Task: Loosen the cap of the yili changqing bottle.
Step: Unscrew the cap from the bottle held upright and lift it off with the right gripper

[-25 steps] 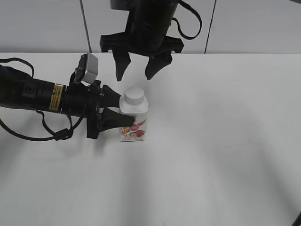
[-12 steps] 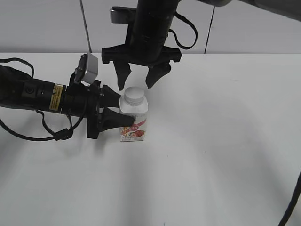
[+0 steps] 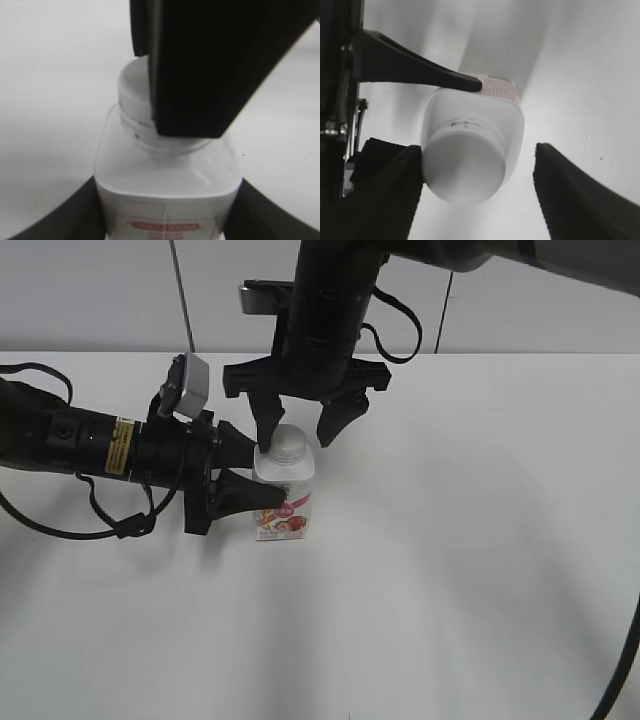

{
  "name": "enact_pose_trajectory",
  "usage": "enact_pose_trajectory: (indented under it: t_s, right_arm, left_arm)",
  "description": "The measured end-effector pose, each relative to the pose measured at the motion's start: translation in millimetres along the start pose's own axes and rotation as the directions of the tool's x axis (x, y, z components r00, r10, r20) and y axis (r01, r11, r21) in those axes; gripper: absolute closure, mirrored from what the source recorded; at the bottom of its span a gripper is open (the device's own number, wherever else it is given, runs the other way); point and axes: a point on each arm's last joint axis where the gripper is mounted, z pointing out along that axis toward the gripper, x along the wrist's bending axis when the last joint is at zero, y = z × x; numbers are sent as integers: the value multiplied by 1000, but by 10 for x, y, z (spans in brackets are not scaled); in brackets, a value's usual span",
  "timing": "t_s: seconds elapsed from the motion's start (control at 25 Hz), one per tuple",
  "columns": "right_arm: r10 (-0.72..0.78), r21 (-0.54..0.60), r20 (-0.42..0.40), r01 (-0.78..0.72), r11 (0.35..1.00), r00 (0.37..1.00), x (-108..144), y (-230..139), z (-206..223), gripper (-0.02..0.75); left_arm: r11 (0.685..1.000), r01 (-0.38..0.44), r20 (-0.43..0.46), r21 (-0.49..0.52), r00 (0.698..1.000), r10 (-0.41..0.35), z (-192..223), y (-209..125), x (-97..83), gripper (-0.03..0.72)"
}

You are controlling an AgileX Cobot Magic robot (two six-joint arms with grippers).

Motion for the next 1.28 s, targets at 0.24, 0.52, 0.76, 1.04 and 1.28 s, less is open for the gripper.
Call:
enact_pose_trajectory:
  t_s: [0.24,0.52,0.76,1.04,1.28]
  right_arm:
    - [1,-3,-8,-1,1000,1000,10,5,-11,267]
    - [-6,-2,-18,6,1000,1000,20,5,-14,351]
    - [-308,-8,-17,308,952,951,20,5,-14,351]
    - [-785,-20,-10,784,620,620,26,9,-23,351]
    - [-844,-22,-8,844,536,536,26,9,-23,351]
  left_arm:
    - [1000,0,-1,-1,1000,0,0,0,1,291]
    - [1000,0,-1,-1,1000,0,0,0,1,291]
    - [1000,1,-1,-1,1000,-1,0,1,1,291]
    - [1000,-2,1,1,1000,2,0,-1,-1,291]
    - [1000,-1,1,1,1000,1,0,-1,-1,291]
